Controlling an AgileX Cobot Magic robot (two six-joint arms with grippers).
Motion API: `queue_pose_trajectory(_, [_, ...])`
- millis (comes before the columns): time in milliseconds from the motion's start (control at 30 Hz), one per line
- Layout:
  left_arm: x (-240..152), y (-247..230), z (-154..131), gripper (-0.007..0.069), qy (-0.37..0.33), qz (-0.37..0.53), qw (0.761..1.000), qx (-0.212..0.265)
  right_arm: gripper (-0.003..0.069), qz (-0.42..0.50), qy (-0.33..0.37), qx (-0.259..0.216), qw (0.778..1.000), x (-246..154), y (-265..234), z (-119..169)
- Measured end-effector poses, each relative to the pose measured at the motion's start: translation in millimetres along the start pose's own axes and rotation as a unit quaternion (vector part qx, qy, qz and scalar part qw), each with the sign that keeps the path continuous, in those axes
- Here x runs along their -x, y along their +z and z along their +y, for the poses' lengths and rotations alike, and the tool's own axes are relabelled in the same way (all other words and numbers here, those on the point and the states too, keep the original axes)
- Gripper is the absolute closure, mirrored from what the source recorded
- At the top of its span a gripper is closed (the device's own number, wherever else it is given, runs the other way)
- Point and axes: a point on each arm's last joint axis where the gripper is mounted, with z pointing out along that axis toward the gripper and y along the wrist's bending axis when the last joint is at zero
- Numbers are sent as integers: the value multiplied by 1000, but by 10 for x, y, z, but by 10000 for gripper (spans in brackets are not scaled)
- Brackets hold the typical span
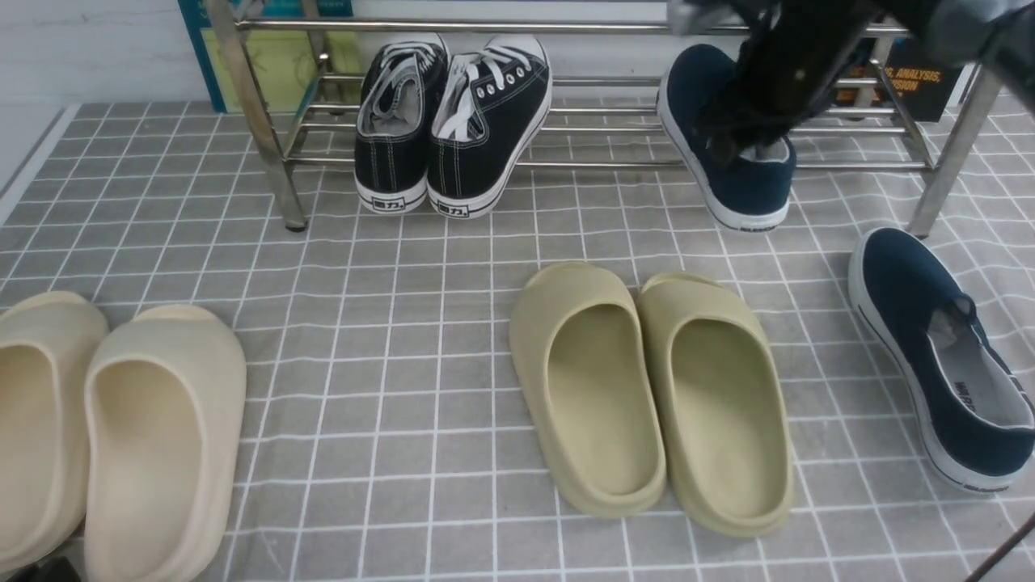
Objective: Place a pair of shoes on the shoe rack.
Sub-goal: Use the right arm to put a shoe into the shoe rack
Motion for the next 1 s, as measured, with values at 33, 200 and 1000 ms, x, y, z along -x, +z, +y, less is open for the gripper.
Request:
queue_pose_trajectory(33, [0,0,0,488,0,0,1000,0,209,-13,-1,4,1000,22,-133,16])
queue_pose_trajectory(200, [0,0,0,480,0,0,1000,0,257,-34,-5,8,999,-6,-504,54])
queue_pose_trajectory(1000, [0,0,0,454,0,0,1000,0,662,5,7,-47,999,-554,197,20])
